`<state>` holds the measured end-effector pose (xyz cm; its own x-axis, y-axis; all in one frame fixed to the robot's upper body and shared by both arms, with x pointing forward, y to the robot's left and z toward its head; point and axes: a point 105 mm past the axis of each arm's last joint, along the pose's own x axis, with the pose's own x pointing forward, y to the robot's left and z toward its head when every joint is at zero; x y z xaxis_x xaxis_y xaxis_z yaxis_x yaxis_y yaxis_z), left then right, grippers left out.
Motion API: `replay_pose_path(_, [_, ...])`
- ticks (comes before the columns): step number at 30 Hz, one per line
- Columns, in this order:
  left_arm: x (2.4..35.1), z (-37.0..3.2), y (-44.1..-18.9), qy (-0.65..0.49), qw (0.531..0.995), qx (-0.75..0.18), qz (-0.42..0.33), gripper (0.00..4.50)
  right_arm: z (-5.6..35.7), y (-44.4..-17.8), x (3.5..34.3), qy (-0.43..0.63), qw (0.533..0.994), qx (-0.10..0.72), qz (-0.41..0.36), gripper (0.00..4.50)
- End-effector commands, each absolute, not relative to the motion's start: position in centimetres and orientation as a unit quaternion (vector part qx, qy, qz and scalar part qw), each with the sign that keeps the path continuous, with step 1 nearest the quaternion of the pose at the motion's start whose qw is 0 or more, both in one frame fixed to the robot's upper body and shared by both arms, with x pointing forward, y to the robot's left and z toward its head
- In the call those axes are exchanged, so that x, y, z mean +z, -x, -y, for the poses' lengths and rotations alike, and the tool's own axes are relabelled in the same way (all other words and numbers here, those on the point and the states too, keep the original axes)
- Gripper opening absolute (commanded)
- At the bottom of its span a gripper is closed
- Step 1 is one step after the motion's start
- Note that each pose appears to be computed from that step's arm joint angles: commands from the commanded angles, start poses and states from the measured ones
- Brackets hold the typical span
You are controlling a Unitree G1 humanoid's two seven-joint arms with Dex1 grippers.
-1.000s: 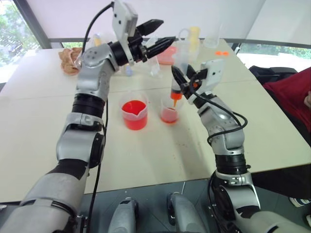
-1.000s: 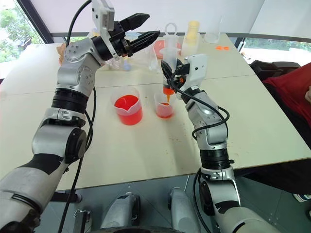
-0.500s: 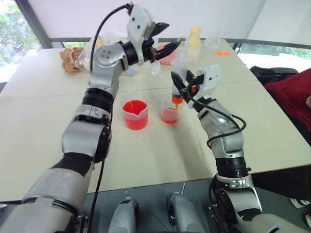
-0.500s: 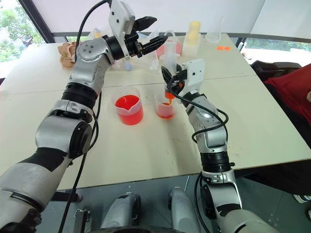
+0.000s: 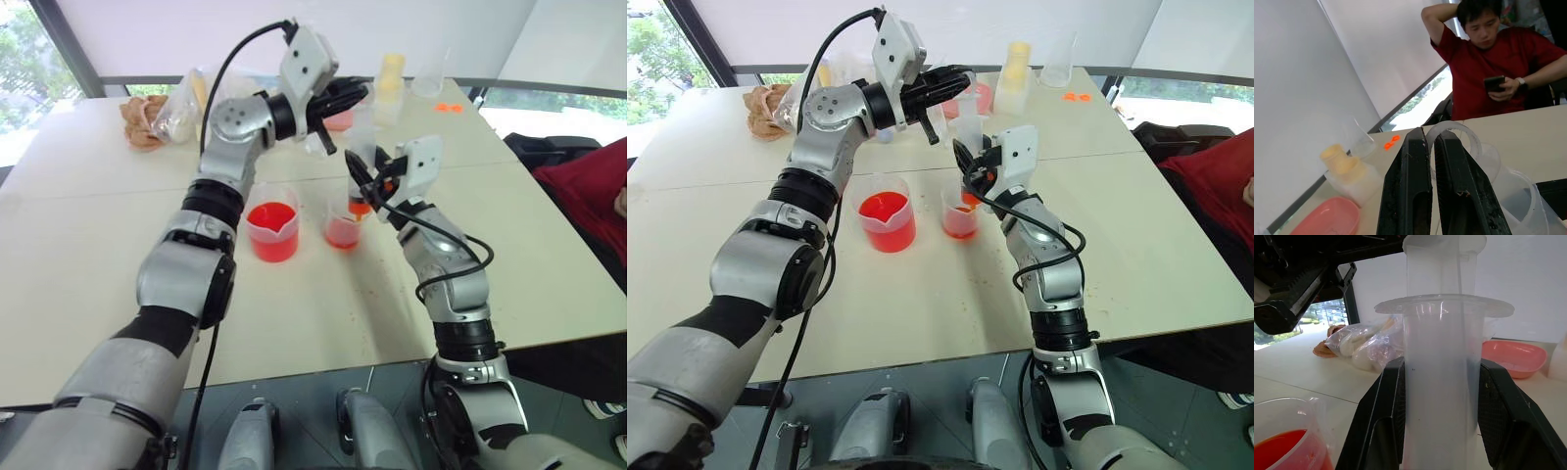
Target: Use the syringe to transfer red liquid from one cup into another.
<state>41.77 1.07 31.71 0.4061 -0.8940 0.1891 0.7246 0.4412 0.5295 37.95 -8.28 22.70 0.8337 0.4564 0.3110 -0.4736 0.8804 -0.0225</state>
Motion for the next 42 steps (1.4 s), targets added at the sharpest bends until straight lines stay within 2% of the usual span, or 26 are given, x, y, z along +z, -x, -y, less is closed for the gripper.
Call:
replay_pose_path(1, [32.5, -0.5, -40.9, -0.184, 0.801, -0.517, 0.240, 0.03, 6.9, -36.2, 26.8, -0.025, 0.932, 0.273, 0.236, 1.38])
replay_pose_path(17, [29.9, -0.6, -39.8, -0.165, 0.786, -0.560, 0.204, 0.03, 6.6, -35.5, 30.0, -0.035, 0.919, 0.277, 0.278, 1.38])
replay_pose_path(29, [27.1, -0.1, -39.0, -0.163, 0.778, -0.582, 0.173, 0.03, 7.0, -35.5, 30.4, -0.030, 0.919, 0.274, 0.283, 1.38])
replay_pose_path(39, [27.5, -0.2, -38.7, -0.144, 0.778, -0.586, 0.175, 0.03, 7.2, -35.5, 30.6, -0.030, 0.919, 0.272, 0.285, 1.38])
replay_pose_path(42, [28.6, -0.6, -39.0, -0.116, 0.787, -0.579, 0.180, 1.06, 7.2, -35.5, 30.6, -0.030, 0.919, 0.271, 0.285, 1.38])
